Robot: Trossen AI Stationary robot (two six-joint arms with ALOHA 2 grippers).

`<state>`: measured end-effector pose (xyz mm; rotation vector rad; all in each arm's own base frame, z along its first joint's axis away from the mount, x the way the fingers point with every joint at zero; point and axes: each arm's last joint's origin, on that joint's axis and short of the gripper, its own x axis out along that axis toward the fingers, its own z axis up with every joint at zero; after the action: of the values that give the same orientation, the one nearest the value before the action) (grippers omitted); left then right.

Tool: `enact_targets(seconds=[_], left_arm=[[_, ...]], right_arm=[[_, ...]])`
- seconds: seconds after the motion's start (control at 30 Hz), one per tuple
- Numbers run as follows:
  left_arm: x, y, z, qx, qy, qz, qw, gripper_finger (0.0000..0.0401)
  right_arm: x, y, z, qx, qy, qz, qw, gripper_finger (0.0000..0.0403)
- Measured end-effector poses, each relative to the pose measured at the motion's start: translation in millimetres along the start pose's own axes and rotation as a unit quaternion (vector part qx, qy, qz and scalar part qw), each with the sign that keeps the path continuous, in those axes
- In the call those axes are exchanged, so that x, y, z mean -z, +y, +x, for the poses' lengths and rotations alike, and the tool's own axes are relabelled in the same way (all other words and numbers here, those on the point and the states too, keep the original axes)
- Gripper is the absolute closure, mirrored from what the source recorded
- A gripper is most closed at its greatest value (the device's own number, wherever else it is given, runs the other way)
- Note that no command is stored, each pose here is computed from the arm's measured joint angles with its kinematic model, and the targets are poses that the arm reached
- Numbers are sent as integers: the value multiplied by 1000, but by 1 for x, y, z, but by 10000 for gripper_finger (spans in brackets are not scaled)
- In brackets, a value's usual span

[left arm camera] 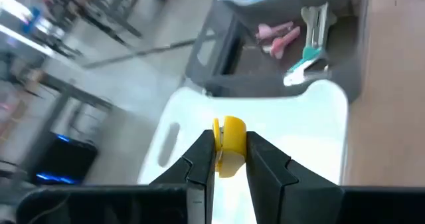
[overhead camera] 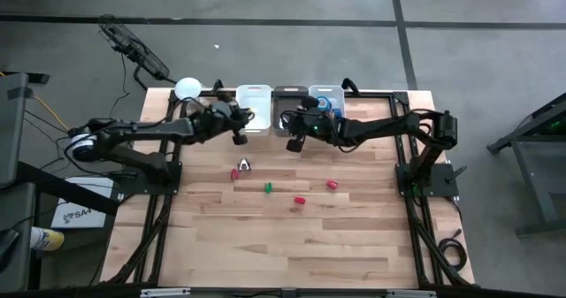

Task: Pick and place Stapler, Stapler remover, tape
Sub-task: Put the yellow stapler into the left white bin

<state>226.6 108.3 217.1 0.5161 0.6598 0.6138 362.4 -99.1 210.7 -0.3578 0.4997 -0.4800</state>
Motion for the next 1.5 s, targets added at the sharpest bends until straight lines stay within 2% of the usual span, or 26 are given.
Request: enact_targets(seconds=[0.2,0.37,0.53,0.67,0.8,1.17,1.3,1.5], left_arm=[[22,19,19,14,26,-92,995,346],[36,32,26,23,35,-186,982,346],[38,45,35,38,32,-220,974,346],[31,51,45,50,44,-217,974,346],[28,51,59,72,84,-202,973,346],[24,49,85,125,152,-183,963,346],[25,48,87,157,172,-157,960,346],[23,46,85,217,160,-90,959,329]], right_arm=[[0,0,0,-1,2,-1,1000,293],[1,0,0,-1,3,5,1000,293],[1,0,0,-1,4,8,1000,293],[1,0,0,-2,4,8,1000,293],[2,1,0,-4,10,6,1000,293],[4,1,0,-6,20,3,1000,293],[4,2,0,-8,22,2,1000,293],[4,2,0,-8,22,2,1000,293]])
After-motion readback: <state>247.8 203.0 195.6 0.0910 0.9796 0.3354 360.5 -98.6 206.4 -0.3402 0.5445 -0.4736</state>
